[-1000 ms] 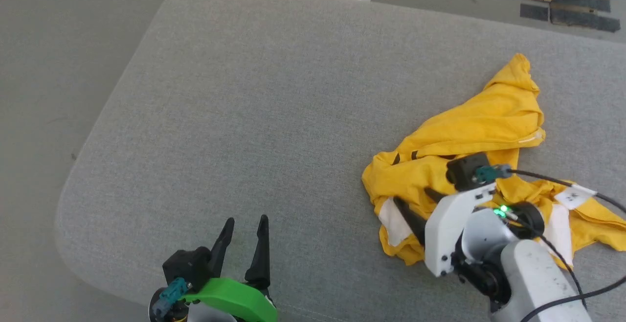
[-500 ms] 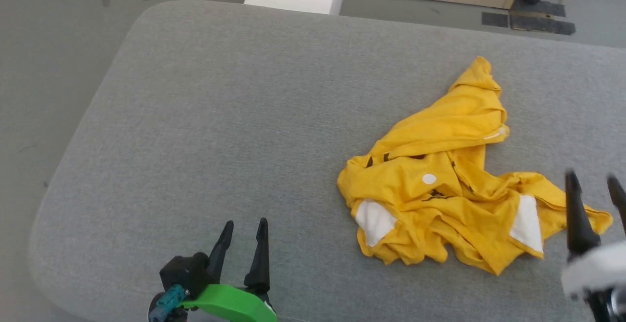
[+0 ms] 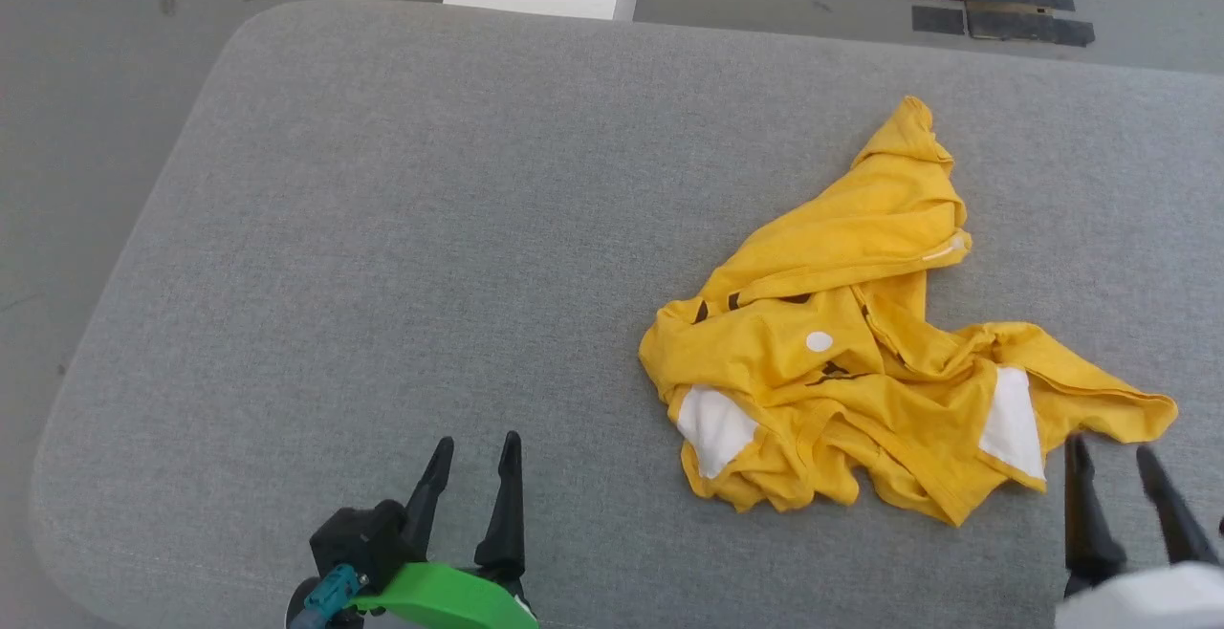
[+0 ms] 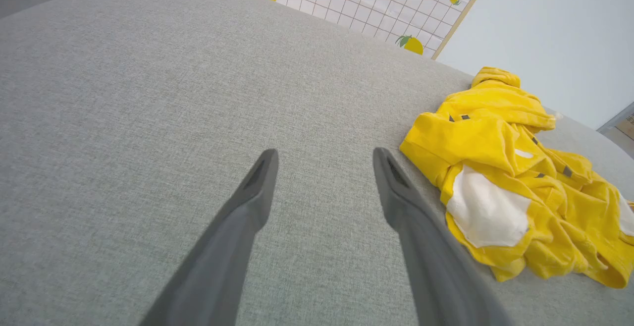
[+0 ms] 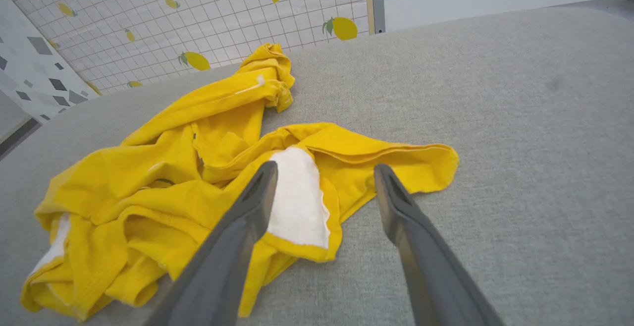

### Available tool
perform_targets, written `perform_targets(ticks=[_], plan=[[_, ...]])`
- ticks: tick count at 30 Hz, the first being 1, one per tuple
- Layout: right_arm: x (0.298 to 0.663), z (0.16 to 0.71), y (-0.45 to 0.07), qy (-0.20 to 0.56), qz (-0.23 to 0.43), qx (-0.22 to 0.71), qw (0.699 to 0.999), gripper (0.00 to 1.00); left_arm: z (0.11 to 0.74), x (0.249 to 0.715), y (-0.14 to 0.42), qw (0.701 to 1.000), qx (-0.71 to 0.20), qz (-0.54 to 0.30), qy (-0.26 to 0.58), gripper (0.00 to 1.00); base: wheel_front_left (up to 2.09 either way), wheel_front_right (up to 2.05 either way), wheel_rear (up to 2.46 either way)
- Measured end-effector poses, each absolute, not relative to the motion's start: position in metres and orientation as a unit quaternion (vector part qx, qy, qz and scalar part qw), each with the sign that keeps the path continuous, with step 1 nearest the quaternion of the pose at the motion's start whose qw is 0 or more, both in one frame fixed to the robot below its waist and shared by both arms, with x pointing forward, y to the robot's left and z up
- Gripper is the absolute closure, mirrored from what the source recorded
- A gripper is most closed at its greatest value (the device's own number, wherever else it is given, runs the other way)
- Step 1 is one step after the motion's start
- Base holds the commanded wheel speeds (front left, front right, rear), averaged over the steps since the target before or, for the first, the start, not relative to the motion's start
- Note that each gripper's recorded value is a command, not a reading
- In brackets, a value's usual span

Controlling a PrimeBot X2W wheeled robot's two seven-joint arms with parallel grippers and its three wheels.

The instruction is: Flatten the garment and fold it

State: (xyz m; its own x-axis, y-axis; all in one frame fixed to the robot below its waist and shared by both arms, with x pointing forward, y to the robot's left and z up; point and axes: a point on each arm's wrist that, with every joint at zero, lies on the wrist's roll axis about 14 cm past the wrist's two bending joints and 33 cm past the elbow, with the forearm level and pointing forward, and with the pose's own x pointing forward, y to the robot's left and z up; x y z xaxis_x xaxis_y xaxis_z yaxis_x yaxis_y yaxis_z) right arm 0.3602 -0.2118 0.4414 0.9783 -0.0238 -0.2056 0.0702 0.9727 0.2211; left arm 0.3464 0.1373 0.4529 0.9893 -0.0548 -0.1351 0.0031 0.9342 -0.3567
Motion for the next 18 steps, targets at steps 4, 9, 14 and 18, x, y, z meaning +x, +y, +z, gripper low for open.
perform_targets(ticks=[4, 9, 14, 18], plan=[[0.389, 0.457, -0.216, 0.107, -0.02, 0.071, 0.991, 0.0, 0.449, 0.348, 0.137, 0.981, -0.18, -0.014, 0.077, 0.0, 0.0, 0.0, 0.0], [0.416, 0.456, -0.224, 0.177, -0.018, 0.0, 0.984, 0.0, 0.44, 0.35, 0.136, 0.98, -0.179, -0.013, 0.091, 0.0, 0.0, 0.0, 0.0], [0.412, 0.422, -0.241, 0.312, -0.008, -0.055, 0.948, 0.0, 0.432, 0.356, 0.137, 0.978, -0.18, -0.01, 0.101, 0.0, 0.0, 0.0, 0.0], [0.431, 0.404, -0.236, 0.364, 0.031, -0.072, 0.928, 0.0, 0.421, 0.359, 0.142, 0.977, -0.18, 0.001, 0.116, 0.0, 0.0, 0.0, 0.0]])
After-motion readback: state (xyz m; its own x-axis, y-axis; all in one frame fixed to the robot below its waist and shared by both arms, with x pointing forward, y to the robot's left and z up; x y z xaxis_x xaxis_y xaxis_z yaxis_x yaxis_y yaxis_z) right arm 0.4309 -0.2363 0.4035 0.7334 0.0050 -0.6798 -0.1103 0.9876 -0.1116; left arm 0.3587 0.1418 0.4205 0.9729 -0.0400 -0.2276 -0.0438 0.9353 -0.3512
